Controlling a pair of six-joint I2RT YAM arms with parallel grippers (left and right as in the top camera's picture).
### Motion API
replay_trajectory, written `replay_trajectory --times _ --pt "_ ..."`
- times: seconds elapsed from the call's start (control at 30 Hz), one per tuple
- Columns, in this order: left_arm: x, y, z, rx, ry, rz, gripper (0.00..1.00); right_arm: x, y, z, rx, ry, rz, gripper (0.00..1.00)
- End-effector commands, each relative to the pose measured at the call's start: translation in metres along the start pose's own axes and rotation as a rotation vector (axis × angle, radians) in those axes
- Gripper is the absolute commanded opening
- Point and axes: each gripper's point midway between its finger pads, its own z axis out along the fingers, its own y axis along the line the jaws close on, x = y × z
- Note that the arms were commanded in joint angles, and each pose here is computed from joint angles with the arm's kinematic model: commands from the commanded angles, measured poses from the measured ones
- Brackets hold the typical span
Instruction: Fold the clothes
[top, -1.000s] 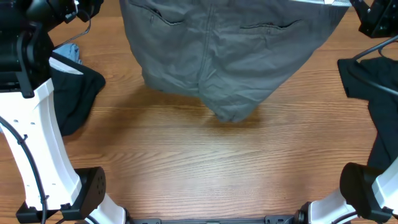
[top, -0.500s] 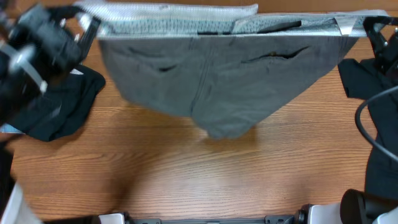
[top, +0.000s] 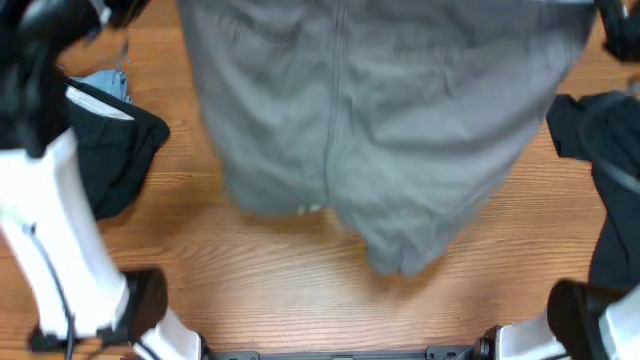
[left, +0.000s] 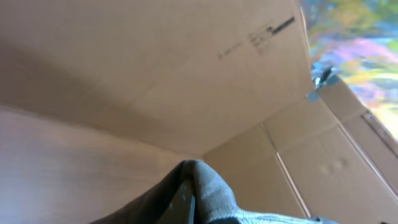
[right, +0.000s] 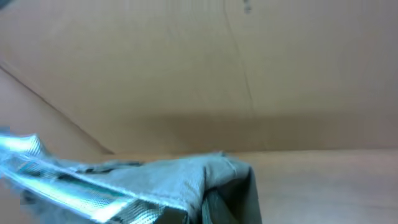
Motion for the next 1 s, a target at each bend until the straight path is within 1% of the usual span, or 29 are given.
replay_trajectory --times 0.0,0.07,0.13,0.2,0.27,0.33,0.4,0.47,0.53,0.6,0.67,0.73,0.83,0.97 --pt "-0.060 0.052 0.061 0.047 -0.124 -0.102 0.04 -0.046 -0.058 0.044 0.109 -0.153 0.019 0.04" --pt "-0.078 0.050 0.092 0.227 -0.120 -0.141 0.04 -0.075 -0.062 0.065 0.048 -0.258 -0.059 0.04" --pt "-0.077 0.048 0.115 0.376 -0.080 -0.111 0.04 -0.084 -0.070 0.078 0.036 -0.295 -0.085 0.04" --pt "-0.059 0.063 0.136 0.386 -0.005 -0.103 0.04 -0.078 -0.081 0.091 0.042 -0.273 -0.077 0.04" --pt "-0.028 0.089 0.159 0.344 0.103 -0.064 0.04 -0.058 -0.096 0.106 0.063 -0.193 -0.077 0.04" --pt "0.011 0.127 0.181 0.231 0.217 -0.054 0.04 -0.022 -0.118 0.124 0.097 -0.057 -0.078 0.04" --pt "0.052 0.176 0.190 0.018 0.300 -0.057 0.04 0.026 -0.143 0.141 0.128 0.117 -0.052 0.04" --pt "0.081 0.231 0.183 -0.283 0.334 -0.051 0.04 0.073 -0.164 0.154 0.146 0.282 -0.006 0.04" --pt "0.101 0.259 0.169 -0.462 0.375 -0.039 0.04 0.117 -0.183 0.162 0.167 0.428 0.072 0.04" --pt "0.125 0.278 0.152 -0.614 0.444 -0.025 0.04 0.159 -0.196 0.165 0.184 0.569 0.170 0.04" --pt "0.146 0.285 0.137 -0.702 0.520 -0.013 0.04 0.198 -0.202 0.162 0.198 0.711 0.268 0.04" --pt "0.163 0.291 0.123 -0.796 0.576 -0.007 0.04 0.217 -0.207 0.165 0.226 0.768 0.355 0.04" --pt "0.181 0.293 0.108 -0.897 0.637 0.023 0.04 0.234 -0.205 0.169 0.249 0.815 0.431 0.04" --pt "0.198 0.299 0.097 -0.996 0.683 0.074 0.04 0.249 -0.199 0.173 0.285 0.860 0.452 0.04"
